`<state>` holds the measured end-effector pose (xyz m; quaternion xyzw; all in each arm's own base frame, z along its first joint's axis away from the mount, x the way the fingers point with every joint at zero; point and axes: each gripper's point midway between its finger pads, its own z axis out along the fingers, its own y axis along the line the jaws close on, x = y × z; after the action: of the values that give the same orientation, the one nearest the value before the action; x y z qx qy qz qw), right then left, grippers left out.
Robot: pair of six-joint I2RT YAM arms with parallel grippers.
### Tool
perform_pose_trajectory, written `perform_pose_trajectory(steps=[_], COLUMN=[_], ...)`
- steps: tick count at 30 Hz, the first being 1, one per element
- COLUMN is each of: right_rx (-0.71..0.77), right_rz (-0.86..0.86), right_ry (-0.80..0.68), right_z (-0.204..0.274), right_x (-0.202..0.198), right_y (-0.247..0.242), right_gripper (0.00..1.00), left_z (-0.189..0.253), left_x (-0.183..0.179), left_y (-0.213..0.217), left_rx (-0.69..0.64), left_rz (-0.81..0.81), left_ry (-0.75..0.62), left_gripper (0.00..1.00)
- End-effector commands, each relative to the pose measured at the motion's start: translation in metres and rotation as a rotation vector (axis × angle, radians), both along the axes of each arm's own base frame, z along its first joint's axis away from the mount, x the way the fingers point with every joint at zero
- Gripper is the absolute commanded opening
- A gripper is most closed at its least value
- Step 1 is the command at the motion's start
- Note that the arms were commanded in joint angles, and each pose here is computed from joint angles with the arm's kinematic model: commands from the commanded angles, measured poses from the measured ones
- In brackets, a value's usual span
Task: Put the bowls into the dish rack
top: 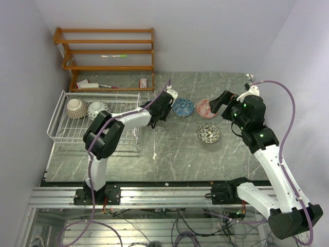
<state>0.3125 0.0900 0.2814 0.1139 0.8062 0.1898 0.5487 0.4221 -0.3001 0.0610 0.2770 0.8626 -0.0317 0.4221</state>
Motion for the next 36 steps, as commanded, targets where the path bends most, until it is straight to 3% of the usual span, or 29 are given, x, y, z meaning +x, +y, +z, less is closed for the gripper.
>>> perform_pose_trajectory(steps=[1, 4, 8, 13, 25, 36], right_rx=[-0.009, -0.012, -0.010, -0.003, 0.008, 0.016], right_rz=[-0.017, -0.021, -0.016, 0.000, 0.043, 0.043], right_ry=[-0.023, -0.017, -0.021, -0.019, 0.003, 0.025], right_z=[0.003, 0.001, 0.003, 0.003, -0.007, -0.019], right_x=[0.003, 0.003, 0.001, -0.001, -0.008, -0.006], right_y=[-0.004, -0.005, -0.005, -0.002, 0.005, 0.006], right_gripper=[1.00, 1.00, 1.00, 1.00, 0.99, 0.99], left_z=[0.075, 0.131, 0.188, 0.234, 0.224, 0.186], left_x=[-0.027, -0.048, -0.069, -0.075, -0.061, -0.058], left_y=[-0.039, -0.054, -0.043, 0.008, 0.138, 0.169], left_rx=[-0.182, -0.341, -0.492, -0.661, -1.021, -1.263], left_rz=[-0.119, -0.193, -0.210, -0.126, 0.138, 0.190], left_ry=[-0.056, -0.085, -0.133, -0.174, -0.176, -0.102], left_gripper=[0.07, 0.07, 0.07, 0.07, 0.07, 0.07])
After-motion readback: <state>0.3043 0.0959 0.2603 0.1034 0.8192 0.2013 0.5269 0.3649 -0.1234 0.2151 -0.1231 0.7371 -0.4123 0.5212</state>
